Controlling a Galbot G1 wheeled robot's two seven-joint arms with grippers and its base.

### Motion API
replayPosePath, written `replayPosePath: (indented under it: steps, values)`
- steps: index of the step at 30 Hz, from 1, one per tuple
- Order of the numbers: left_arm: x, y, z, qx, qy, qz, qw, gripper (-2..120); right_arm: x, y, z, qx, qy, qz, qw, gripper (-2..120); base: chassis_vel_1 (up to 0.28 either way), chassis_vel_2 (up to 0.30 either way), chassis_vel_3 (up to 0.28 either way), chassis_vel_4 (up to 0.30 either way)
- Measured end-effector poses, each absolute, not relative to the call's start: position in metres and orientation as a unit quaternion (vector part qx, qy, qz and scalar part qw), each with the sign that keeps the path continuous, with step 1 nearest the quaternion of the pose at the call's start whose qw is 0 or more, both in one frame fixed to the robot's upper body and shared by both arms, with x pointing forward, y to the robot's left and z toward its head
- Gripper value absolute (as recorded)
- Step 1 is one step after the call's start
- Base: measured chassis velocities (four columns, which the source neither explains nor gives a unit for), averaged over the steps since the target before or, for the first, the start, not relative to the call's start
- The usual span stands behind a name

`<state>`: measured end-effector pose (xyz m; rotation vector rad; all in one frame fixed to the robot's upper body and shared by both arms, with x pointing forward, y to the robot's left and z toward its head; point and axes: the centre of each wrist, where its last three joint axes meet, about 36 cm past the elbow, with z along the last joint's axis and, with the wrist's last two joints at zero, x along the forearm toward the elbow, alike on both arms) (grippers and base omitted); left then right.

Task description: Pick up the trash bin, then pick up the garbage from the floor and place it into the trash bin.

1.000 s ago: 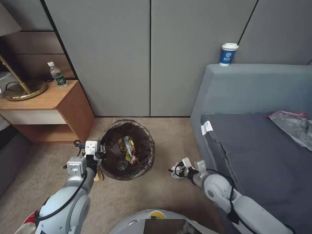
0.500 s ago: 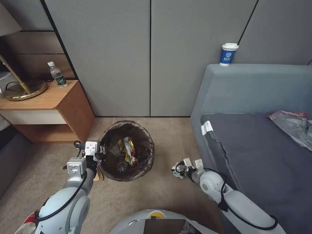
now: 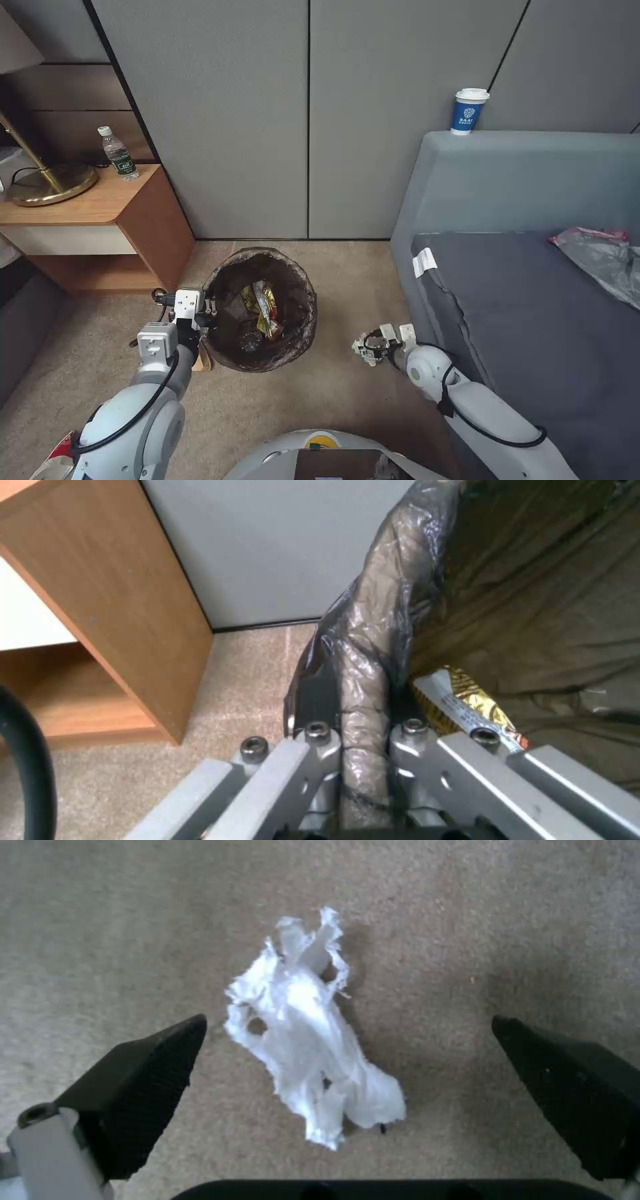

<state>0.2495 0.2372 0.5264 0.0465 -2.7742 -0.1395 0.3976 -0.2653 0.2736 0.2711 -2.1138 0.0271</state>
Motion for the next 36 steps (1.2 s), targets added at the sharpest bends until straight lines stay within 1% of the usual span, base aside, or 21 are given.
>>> replayPosePath:
  steps: [9, 18, 36]
  values:
    - [0.250, 0.237, 0.526, 0.016, -0.982, -0.050, 0.182, 2, 0.400, -0.262, 0.260, 0.099, -0.863, 0.019, 0.495, 100, 0.000, 0.000, 0.000, 0.000]
    - [0.250, 0.238, 0.525, 0.016, -0.982, -0.051, 0.182, 2, 0.398, -0.238, 0.255, 0.079, -0.852, 0.053, 0.515, 100, 0.000, 0.000, 0.000, 0.000]
    - [0.251, 0.238, 0.523, 0.016, -0.981, -0.051, 0.184, 2, 0.402, -0.207, 0.246, 0.065, -0.846, 0.064, 0.526, 100, 0.000, 0.000, 0.000, 0.000]
